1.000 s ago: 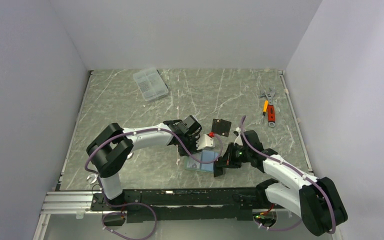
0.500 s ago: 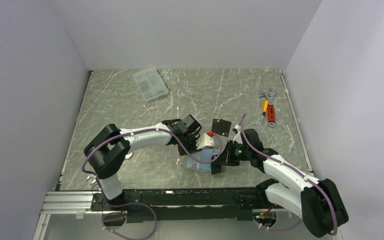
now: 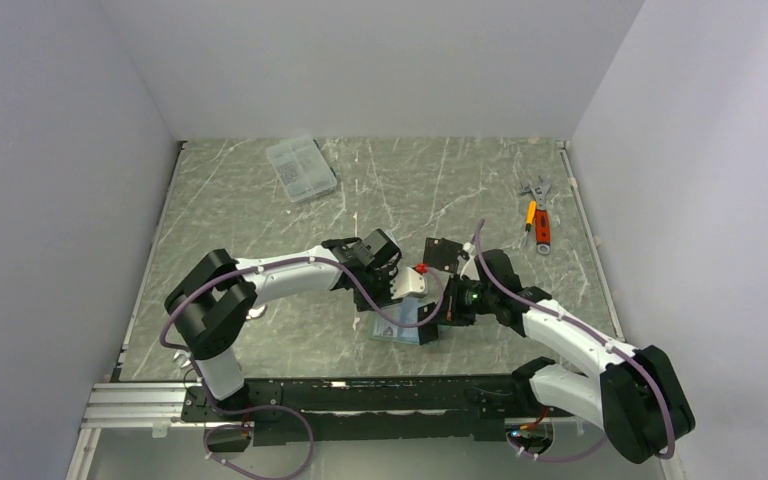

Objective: Put the credit cards into the card holder
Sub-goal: Insert the credit card into the card holder.

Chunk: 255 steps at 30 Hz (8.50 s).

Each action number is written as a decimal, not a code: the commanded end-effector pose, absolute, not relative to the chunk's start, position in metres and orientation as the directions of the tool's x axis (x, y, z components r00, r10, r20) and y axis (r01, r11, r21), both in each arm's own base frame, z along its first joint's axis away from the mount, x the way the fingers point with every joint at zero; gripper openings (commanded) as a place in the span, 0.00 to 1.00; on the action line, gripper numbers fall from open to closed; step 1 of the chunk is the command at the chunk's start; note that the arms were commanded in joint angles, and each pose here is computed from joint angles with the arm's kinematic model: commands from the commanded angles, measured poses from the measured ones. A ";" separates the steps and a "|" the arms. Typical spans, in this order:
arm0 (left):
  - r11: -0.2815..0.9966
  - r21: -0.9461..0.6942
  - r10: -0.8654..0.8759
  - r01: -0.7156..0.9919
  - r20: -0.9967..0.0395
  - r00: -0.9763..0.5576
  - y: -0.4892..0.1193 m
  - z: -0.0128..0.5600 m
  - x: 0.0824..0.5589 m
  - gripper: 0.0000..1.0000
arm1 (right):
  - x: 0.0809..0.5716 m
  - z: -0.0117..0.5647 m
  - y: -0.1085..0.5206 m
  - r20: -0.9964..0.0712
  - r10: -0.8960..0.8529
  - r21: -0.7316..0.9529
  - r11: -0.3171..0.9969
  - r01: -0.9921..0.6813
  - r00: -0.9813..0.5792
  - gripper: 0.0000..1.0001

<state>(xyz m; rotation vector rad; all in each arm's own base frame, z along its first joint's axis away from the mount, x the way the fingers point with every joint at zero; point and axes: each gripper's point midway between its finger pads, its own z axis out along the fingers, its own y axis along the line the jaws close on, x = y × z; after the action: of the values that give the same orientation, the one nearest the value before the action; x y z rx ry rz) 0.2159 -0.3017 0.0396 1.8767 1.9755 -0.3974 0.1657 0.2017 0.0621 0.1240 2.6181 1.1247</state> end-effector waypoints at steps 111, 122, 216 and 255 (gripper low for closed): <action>-0.170 0.274 0.912 0.947 -0.320 0.257 -0.260 0.018 0.198 0.22 | 0.208 0.028 0.245 -0.293 0.566 0.810 0.576 0.114 -0.771 0.00; -0.172 0.219 0.915 0.961 -0.327 0.238 -0.262 0.011 0.188 0.17 | 0.212 0.043 0.248 -0.301 0.611 0.850 0.520 0.084 -0.732 0.00; -0.147 0.182 0.922 0.972 -0.330 0.201 -0.267 0.023 0.179 0.02 | 0.180 -0.001 0.238 -0.339 0.305 0.630 0.776 0.026 -0.890 0.50; 0.219 0.072 0.649 0.973 -0.756 -0.090 -0.220 0.143 0.217 0.00 | 0.164 0.008 0.257 -0.431 0.119 0.318 0.948 -0.028 -0.894 0.72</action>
<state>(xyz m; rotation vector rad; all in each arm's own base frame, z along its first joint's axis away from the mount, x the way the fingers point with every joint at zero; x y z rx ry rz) 0.2222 -0.2144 0.1351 1.5259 1.8395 -0.5383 0.1838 0.2817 0.0312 0.1357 2.5420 0.6715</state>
